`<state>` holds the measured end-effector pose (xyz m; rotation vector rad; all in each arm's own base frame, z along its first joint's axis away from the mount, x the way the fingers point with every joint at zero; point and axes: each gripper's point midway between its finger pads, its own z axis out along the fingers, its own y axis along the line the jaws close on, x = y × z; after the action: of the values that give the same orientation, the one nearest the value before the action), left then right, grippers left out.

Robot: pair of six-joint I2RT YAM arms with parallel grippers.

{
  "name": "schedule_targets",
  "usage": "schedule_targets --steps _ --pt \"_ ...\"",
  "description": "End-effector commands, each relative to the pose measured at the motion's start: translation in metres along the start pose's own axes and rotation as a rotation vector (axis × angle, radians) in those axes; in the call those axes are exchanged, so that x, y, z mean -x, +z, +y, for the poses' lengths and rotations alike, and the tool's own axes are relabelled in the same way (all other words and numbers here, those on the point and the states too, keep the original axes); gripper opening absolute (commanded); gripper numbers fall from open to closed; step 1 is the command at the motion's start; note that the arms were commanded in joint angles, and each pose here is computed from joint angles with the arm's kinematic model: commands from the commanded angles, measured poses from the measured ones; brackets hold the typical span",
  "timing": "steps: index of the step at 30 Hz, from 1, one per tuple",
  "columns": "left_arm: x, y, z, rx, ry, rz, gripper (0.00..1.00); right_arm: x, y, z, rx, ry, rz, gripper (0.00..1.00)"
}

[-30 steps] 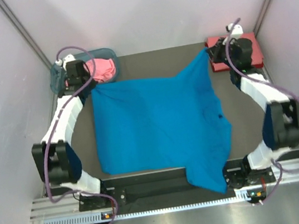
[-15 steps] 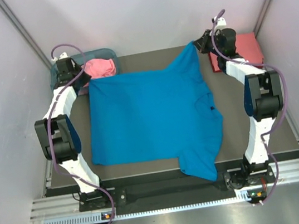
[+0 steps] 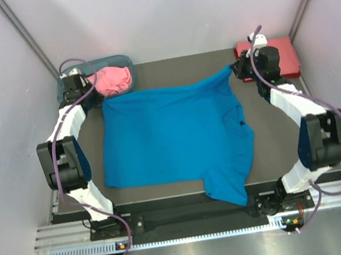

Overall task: Fold and stack the t-shirts
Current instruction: Fold the tshirt

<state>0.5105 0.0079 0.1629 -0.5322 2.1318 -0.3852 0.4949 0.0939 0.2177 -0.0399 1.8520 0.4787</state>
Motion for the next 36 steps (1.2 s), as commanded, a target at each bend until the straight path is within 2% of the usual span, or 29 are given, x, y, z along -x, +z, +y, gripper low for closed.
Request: schedule_targets --steps 1,3,10,15,21,22,23,24,26,27,29,30,31,33,36 --pt "0.005 -0.028 -0.005 -0.016 0.02 -0.028 0.0 -0.003 -0.034 0.002 -0.054 -0.027 -0.014 0.0" --pt "-0.014 -0.033 0.003 0.013 0.005 0.032 0.0 -0.019 -0.045 0.002 -0.067 -0.01 0.035 0.0" --pt "-0.052 -0.048 0.035 0.132 -0.02 0.081 0.0 -0.08 -0.087 0.014 -0.038 0.081 0.144 0.0" --pt "-0.085 -0.049 0.067 0.246 -0.017 0.14 0.0 -0.118 -0.104 0.005 -0.106 0.152 0.211 0.0" --pt "-0.108 -0.045 0.079 0.283 -0.027 0.212 0.01 -0.183 -0.119 -0.003 -0.181 0.248 0.357 0.01" --pt "-0.109 -0.046 0.08 0.288 -0.026 0.217 0.04 -0.19 -0.121 -0.006 -0.196 0.251 0.37 0.01" --pt "-0.111 -0.046 0.08 0.288 -0.027 0.222 0.12 -0.198 -0.126 -0.009 -0.224 0.255 0.401 0.04" --pt "-0.113 -0.049 0.082 0.301 -0.034 0.239 0.17 -0.198 -0.129 -0.009 -0.234 0.261 0.402 0.1" --pt "-0.106 -0.055 0.09 0.364 -0.025 0.211 0.32 -0.198 -0.136 -0.011 -0.264 0.261 0.423 0.17" --pt "-0.103 -0.057 0.093 0.383 -0.018 0.201 0.42 -0.194 -0.138 -0.011 -0.272 0.26 0.423 0.26" --pt "-0.093 -0.067 0.101 0.457 -0.008 0.181 0.46 -0.177 -0.142 -0.012 -0.297 0.247 0.399 0.33" --pt "-0.089 -0.069 0.103 0.478 -0.008 0.174 0.49 -0.183 -0.15 -0.015 -0.331 0.247 0.441 0.4" --pt "-0.09 -0.071 0.105 0.492 -0.005 0.181 0.5 -0.171 -0.149 -0.016 -0.35 0.239 0.434 0.42" --pt "-0.093 -0.068 0.104 0.48 -0.015 0.189 0.52 -0.173 -0.149 -0.025 -0.395 0.219 0.469 0.44" --pt "-0.112 -0.058 0.102 0.449 -0.048 0.242 0.51 -0.182 -0.138 -0.029 -0.404 0.23 0.506 0.4"
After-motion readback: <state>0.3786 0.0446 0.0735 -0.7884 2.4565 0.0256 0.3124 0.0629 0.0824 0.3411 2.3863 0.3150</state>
